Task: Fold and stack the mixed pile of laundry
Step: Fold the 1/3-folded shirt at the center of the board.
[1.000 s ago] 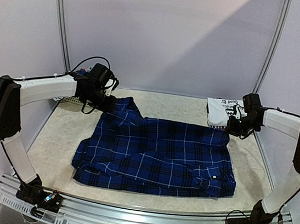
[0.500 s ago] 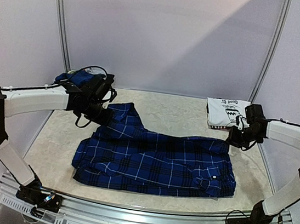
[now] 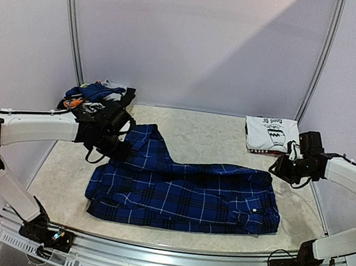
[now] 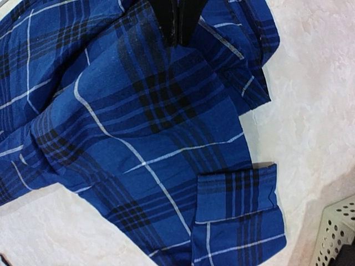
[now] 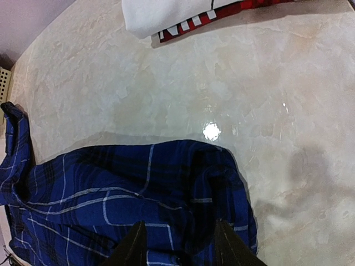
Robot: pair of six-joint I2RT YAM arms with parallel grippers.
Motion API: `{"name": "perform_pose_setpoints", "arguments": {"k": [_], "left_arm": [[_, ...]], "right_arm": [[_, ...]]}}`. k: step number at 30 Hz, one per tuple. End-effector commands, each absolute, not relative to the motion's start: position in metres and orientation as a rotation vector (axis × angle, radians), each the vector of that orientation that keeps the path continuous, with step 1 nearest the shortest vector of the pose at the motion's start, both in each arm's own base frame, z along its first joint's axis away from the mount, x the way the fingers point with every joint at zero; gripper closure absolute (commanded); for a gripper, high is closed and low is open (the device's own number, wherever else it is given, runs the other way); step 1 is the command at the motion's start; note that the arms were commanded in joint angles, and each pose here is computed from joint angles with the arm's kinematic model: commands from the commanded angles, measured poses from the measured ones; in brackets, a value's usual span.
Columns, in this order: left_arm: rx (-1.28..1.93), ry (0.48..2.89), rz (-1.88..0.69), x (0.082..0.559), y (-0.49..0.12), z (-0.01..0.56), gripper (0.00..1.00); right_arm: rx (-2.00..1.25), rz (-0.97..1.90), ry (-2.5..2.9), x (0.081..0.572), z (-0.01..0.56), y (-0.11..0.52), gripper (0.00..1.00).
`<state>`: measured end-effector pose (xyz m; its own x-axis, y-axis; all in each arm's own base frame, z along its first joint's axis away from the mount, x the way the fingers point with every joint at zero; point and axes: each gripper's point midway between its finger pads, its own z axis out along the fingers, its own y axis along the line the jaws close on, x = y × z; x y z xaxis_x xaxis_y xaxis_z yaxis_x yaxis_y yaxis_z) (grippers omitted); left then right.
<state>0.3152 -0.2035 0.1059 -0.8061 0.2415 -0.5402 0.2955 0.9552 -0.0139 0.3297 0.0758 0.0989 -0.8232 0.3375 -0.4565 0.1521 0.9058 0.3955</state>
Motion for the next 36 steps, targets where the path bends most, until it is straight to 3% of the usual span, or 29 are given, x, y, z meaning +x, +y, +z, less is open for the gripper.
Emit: {"name": "perform_pose_setpoints", "arguments": {"k": [1, 6, 15, 23, 36], "left_arm": [[0.367, 2.529, -0.143, 0.307, -0.205, 0.106, 1.00], [0.378, 2.546, -0.140, 0.298, -0.205, 0.098, 1.00], [0.410, 2.565, -0.133, 0.284, -0.214, 0.088, 1.00], [0.412, 2.575, -0.067, 0.276, -0.207, 0.081, 1.00], [0.350, 2.564, 0.173, 0.274, -0.169, 0.085, 1.00]], "right_arm": [[0.372, 0.508, 2.472, 0.323, 0.115, 0.076, 0.54], [0.336, 0.586, 2.396, 0.318, 0.147, 0.087, 0.43], [0.114, 0.695, 2.413, 0.315, 0.155, 0.162, 0.42], [0.029, 0.711, 2.544, 0.333, 0.099, 0.210, 0.51], [0.111, 0.272, 2.807, 0.321, -0.001, 0.164, 0.51]]}}
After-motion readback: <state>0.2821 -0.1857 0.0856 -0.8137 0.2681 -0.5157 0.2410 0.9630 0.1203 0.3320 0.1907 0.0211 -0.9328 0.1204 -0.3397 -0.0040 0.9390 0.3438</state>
